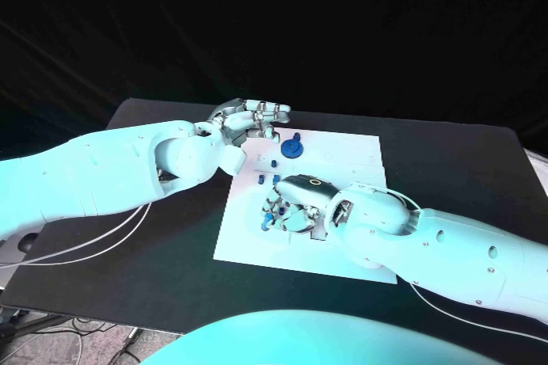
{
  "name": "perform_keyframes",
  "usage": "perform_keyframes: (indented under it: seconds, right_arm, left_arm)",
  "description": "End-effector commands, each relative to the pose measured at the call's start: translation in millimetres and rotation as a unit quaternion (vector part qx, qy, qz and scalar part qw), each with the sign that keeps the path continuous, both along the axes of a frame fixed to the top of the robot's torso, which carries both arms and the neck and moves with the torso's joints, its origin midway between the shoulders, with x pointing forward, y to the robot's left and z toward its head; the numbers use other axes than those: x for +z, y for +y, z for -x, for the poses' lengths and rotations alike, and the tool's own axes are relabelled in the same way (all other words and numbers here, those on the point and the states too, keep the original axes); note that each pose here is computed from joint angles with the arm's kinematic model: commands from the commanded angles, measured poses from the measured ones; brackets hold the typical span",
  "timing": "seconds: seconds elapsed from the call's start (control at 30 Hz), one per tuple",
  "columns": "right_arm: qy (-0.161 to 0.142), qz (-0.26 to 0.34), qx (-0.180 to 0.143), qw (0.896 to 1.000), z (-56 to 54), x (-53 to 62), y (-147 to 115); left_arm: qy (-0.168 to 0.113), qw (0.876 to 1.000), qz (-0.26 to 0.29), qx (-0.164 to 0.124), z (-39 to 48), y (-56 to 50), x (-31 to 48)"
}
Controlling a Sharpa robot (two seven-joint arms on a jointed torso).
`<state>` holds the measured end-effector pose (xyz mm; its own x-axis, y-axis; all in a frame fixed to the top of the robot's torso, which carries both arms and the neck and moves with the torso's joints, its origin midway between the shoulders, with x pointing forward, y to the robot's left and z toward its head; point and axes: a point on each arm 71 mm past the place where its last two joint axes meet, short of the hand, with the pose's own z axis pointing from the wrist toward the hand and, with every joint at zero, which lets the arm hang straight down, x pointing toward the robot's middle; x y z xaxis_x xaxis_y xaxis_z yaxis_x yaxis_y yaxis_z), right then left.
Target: Assemble the parts on the task board
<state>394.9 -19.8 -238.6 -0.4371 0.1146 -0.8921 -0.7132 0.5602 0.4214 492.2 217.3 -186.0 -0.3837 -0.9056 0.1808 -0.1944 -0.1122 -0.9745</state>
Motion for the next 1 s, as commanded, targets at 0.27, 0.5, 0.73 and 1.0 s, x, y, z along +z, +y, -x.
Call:
perform_keyframes:
  seconds: [0.27, 0.5, 0.73, 1.0]
  right_arm:
    - [-0.008, 0.032, 0.002, 0.999, -1.2, -4.8, 0.9]
    - [-0.019, 0.039, 0.009, 0.999, 1.2, -4.1, 5.0]
    - [-0.02, 0.044, 0.01, 0.999, 2.1, -4.6, 7.1]
    - [-0.024, 0.031, 0.006, 0.999, 2.2, -2.8, 6.4]
  left_arm:
    - [-0.004, 1.0, 0.004, -0.011, 0.9, -2.7, 1.1]
    - [-0.004, 1.0, 0.004, -0.011, 1.0, -2.6, 1.1]
    - [-0.004, 1.0, 0.004, -0.011, 0.9, -2.6, 1.1]
    - [-0.004, 1.0, 0.004, -0.011, 0.7, -2.7, 0.9]
